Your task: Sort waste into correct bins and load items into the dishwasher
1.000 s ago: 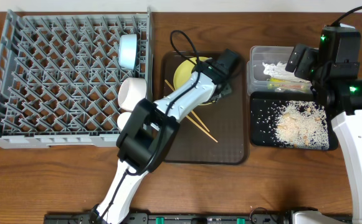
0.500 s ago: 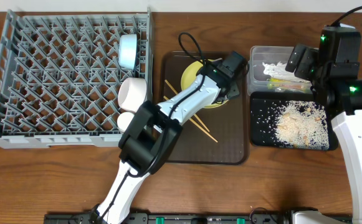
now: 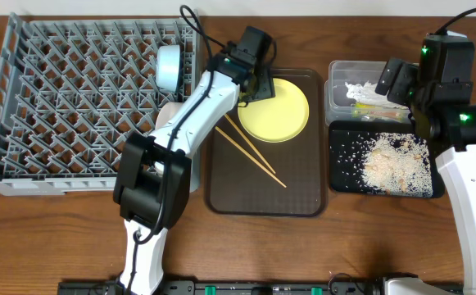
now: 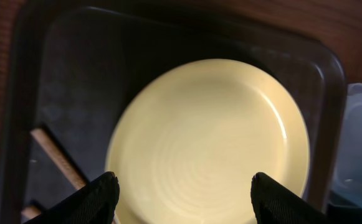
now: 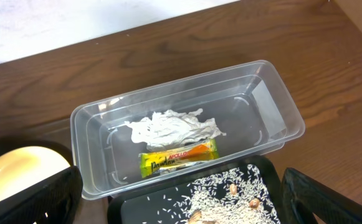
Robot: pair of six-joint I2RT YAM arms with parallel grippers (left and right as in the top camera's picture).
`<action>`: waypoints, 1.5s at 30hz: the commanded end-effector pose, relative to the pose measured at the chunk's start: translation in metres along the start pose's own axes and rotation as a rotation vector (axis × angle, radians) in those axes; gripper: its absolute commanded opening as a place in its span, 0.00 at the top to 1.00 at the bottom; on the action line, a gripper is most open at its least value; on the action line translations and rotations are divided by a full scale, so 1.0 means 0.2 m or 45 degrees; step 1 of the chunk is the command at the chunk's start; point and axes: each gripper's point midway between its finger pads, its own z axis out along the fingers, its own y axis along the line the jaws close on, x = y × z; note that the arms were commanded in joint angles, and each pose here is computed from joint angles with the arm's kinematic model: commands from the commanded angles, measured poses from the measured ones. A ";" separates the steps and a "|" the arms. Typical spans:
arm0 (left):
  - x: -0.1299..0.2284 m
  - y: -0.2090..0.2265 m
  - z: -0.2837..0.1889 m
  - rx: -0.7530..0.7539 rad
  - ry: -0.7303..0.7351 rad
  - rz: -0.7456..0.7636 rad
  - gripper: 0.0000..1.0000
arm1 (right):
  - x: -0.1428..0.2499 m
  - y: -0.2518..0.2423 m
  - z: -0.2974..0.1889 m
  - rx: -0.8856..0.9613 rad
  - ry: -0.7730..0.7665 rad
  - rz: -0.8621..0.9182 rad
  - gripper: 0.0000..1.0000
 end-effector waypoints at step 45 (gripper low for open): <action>0.23 0.18 0.38 -0.061 0.283 -0.288 0.92 | -0.01 -0.03 -0.01 0.028 -0.011 0.022 0.01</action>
